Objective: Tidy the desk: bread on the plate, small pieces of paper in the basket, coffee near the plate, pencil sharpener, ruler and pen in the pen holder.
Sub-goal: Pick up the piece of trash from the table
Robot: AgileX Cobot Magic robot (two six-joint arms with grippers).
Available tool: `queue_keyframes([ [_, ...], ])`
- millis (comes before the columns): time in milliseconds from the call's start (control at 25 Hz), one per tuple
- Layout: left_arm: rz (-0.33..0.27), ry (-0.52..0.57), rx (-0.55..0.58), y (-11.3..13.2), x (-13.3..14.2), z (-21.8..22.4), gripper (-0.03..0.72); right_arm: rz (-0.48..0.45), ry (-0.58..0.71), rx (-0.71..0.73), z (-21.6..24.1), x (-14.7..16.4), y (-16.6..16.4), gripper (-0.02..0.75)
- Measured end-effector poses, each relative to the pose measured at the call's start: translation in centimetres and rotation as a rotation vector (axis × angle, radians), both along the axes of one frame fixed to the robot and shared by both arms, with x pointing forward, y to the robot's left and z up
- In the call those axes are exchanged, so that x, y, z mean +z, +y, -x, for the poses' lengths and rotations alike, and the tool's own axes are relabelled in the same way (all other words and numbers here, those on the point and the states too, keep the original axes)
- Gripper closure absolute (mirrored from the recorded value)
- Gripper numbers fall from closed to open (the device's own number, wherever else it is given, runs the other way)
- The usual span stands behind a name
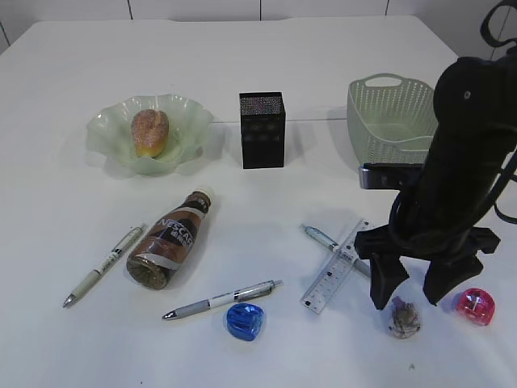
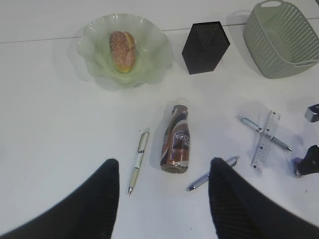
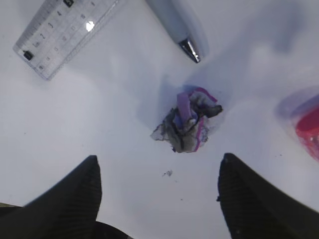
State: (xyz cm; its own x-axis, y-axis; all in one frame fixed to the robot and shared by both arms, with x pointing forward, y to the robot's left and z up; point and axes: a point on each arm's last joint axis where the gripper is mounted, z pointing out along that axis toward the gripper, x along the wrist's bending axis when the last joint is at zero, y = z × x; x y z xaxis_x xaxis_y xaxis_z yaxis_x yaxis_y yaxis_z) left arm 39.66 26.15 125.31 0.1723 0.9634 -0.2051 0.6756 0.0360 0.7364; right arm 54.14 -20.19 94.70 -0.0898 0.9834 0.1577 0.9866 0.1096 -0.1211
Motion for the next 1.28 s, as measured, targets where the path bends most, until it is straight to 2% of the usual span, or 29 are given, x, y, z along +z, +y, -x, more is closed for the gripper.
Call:
queue_keyframes([
  [320,0.0,0.0,0.0,0.0,0.0,0.0,0.287,0.022,-0.032,0.019,0.1,-0.9,0.1,0.171],
  [400,0.0,0.0,0.0,0.0,0.0,0.0,0.287,0.042,-0.001,0.026,0.0,-2.3,0.0,0.171],
  [760,0.0,0.0,0.0,0.0,0.0,0.0,0.287,0.059,0.051,0.027,-0.1,-4.2,0.0,0.171],
  [1280,0.0,0.0,0.0,0.0,0.0,0.0,0.287,0.057,0.016,0.023,-0.5,-4.5,0.0,0.171],
])
